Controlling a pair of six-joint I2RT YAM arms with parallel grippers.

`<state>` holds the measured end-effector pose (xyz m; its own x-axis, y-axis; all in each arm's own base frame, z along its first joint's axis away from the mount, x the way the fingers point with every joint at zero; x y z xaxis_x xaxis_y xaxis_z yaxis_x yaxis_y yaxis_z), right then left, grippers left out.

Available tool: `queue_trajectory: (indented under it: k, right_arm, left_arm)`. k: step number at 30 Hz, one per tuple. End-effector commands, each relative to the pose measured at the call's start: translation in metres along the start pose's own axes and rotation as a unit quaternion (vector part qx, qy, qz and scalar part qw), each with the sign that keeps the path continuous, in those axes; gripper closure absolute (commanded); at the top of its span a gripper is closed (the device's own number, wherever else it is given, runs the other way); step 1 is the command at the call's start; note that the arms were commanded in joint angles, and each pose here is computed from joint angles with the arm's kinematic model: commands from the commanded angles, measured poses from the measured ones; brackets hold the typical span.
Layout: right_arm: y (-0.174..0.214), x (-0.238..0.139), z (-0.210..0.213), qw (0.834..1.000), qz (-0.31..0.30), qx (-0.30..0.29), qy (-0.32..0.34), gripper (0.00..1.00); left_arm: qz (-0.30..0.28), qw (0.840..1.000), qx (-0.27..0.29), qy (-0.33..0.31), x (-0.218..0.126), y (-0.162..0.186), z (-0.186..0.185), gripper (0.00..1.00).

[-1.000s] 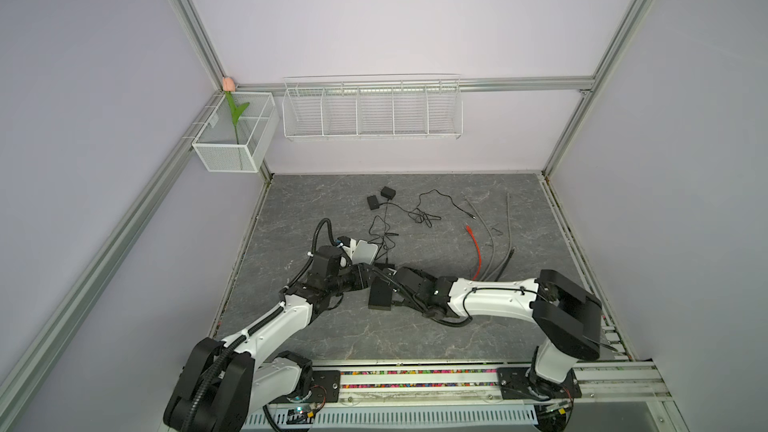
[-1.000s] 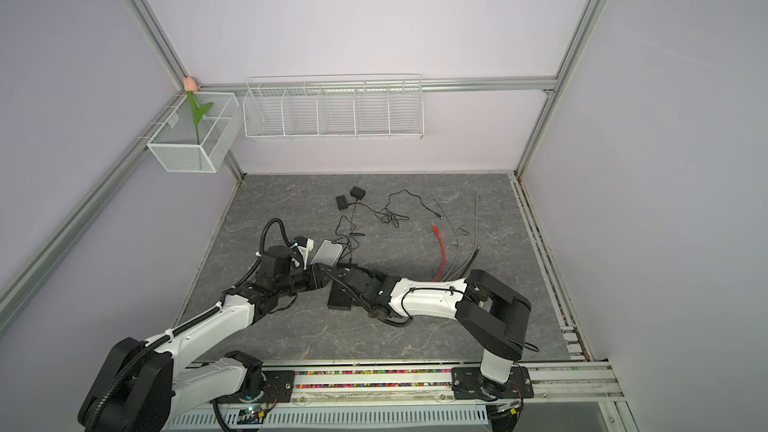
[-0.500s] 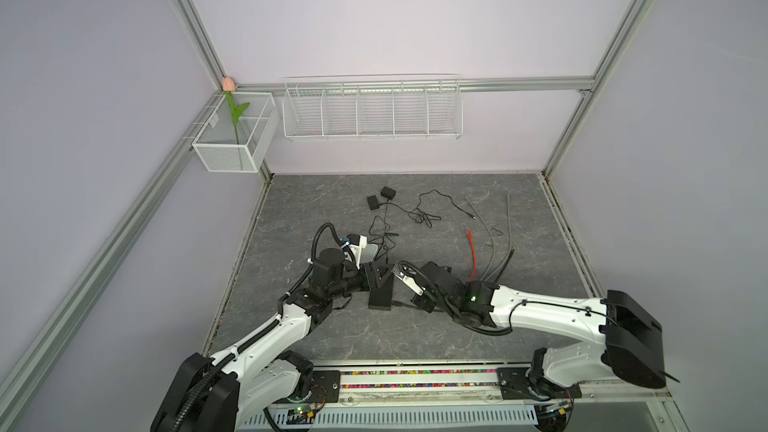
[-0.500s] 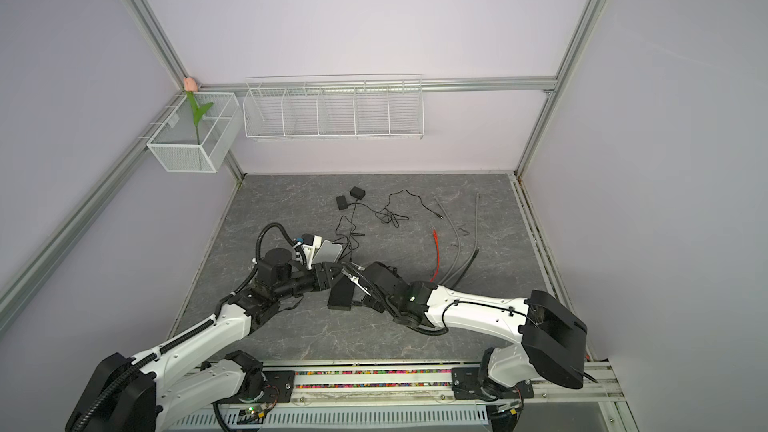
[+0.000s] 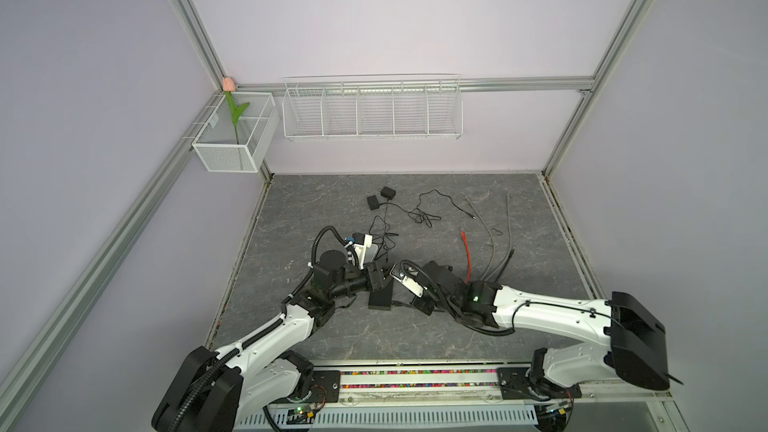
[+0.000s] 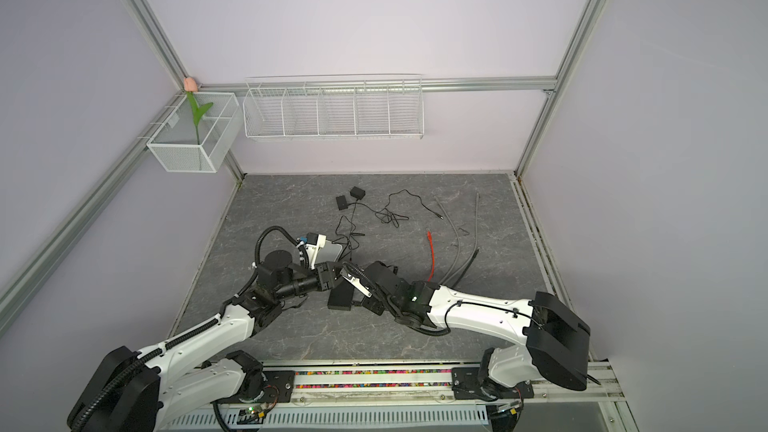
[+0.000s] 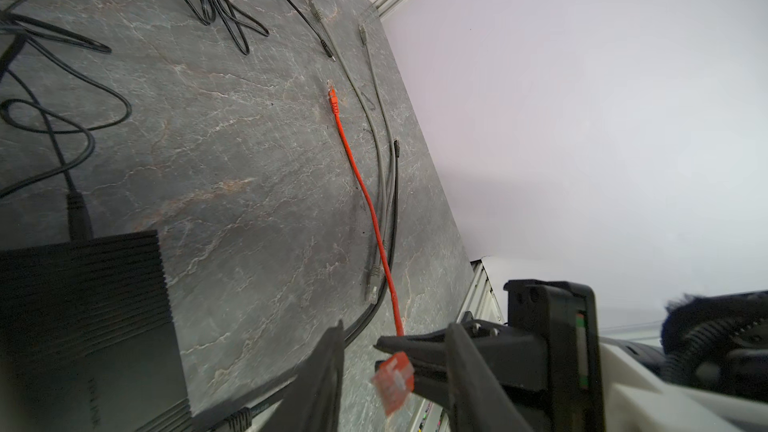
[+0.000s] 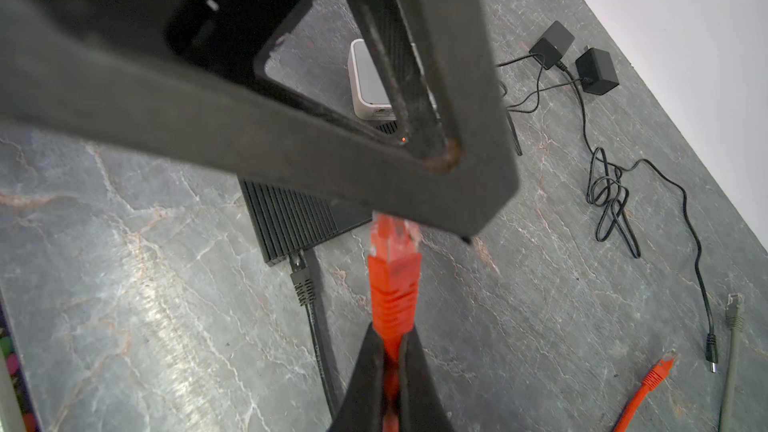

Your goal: Insert the plug into the switch port

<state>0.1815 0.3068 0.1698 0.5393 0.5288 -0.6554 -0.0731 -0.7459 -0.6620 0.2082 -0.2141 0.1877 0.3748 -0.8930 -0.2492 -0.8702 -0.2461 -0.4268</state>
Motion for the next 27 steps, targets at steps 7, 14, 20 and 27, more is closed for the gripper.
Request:
queue_trajectory:
  k: [7, 14, 20, 27]
  right_arm:
    - [-0.006, -0.002, -0.006, 1.0, -0.011, 0.011, 0.014, 0.93]
    - [-0.006, 0.003, -0.003, 1.0, -0.007, 0.013, 0.009, 0.94]
    - [0.0, 0.009, 0.0, 1.0, 0.011, 0.008, 0.012, 0.91]
    - [-0.01, 0.003, -0.003, 1.0, -0.001, 0.008, 0.012, 0.82]
  left_arm:
    - [0.003, 1.0, -0.008, -0.007, 0.004, 0.005, 0.005, 0.7]
    - [0.006, 1.0, -0.009, -0.008, 0.008, 0.007, 0.007, 0.8]
    - [0.004, 1.0, -0.009, -0.008, 0.007, 0.007, 0.007, 0.94]
    - [0.002, 1.0, -0.003, -0.007, 0.006, 0.006, 0.006, 1.0]
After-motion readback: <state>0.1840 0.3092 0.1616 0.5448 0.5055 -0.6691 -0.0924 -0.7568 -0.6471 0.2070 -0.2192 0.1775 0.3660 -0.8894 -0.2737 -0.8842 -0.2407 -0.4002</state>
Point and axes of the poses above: each gripper's point midway between its finger pads, its own x axis out along the fingers, its own z axis along the line the jaws close on, y = z × x, the point moved 5 cm from there along -x, back along the fingers, and after that the axes turned 7 degrees about -x, right-handed, at the moved point
